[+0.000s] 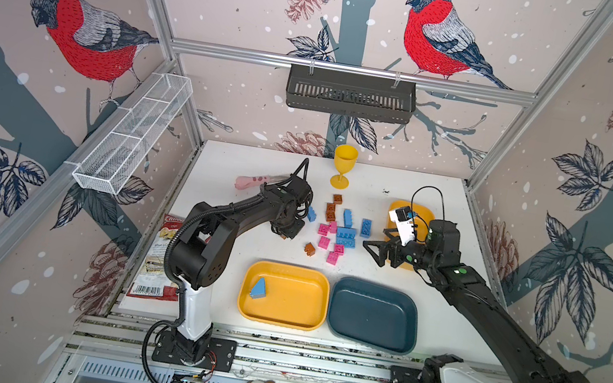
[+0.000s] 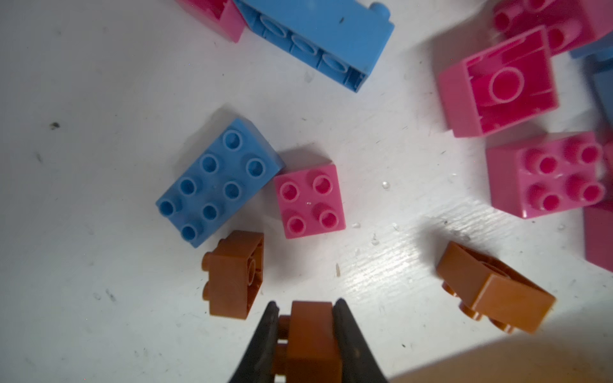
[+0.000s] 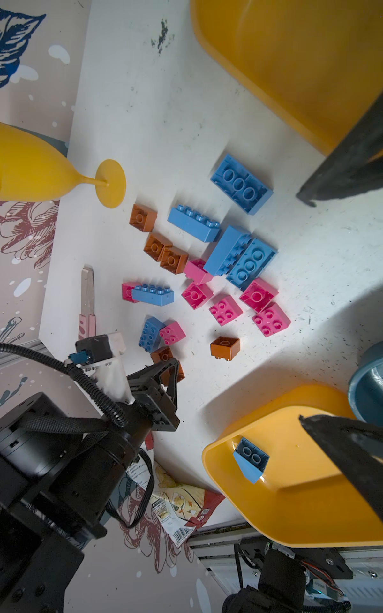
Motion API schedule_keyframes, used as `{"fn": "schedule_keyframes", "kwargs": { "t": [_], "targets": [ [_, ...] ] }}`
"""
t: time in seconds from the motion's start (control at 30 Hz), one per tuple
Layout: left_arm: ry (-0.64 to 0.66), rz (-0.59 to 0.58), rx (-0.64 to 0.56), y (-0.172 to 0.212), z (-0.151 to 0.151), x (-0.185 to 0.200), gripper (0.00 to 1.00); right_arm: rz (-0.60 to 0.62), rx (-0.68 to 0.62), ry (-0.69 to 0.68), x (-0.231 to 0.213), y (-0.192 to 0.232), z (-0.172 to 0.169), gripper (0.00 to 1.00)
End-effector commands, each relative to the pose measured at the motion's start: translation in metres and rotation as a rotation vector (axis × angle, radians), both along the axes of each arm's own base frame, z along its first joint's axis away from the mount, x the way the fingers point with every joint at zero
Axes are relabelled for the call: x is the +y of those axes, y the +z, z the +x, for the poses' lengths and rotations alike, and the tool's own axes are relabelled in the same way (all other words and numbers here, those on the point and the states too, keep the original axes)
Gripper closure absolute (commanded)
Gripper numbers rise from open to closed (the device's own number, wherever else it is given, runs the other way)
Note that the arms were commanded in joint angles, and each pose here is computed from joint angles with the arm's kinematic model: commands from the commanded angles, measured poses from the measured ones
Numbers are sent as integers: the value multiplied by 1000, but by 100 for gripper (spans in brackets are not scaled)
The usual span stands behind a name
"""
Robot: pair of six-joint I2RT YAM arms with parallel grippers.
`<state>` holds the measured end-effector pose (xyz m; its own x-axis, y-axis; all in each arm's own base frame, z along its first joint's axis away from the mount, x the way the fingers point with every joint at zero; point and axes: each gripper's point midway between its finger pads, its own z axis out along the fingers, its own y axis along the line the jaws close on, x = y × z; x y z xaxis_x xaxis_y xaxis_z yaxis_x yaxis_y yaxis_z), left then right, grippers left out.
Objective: Sort the legos into containers by color
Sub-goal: 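Lift the brown brick and carry it toward the teal tray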
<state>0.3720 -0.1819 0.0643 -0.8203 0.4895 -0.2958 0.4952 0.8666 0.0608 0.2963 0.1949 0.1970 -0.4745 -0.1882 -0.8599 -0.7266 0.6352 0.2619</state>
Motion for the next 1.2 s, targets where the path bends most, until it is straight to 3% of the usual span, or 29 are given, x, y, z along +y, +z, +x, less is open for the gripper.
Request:
{"fn": "schedule_keyframes", "kwargs": {
  "t": [0.0,0.2,0.53,0.7,0.87,1.17],
  "targets": [
    [32,-38,29,17,-9,-2,86,12,-19,-2,1,6,4,1],
    [55,-176,34,58,-29,-33,86,16,-22,-11,0,8,7,0],
    [33,-488,84,110,-97,-104,86,54,36,-43,-13,12,10,0],
    [45,-522,107,113,-124,-121,86,58,44,-82,-21,14,9,1],
    [-45,-668,151,112,-146,-169,86,72,63,-122,-28,13,8,1],
    [-145,-654,265,62,-185,-215,86,61,110,-196,-45,-1,-9,1]
  ]
}}
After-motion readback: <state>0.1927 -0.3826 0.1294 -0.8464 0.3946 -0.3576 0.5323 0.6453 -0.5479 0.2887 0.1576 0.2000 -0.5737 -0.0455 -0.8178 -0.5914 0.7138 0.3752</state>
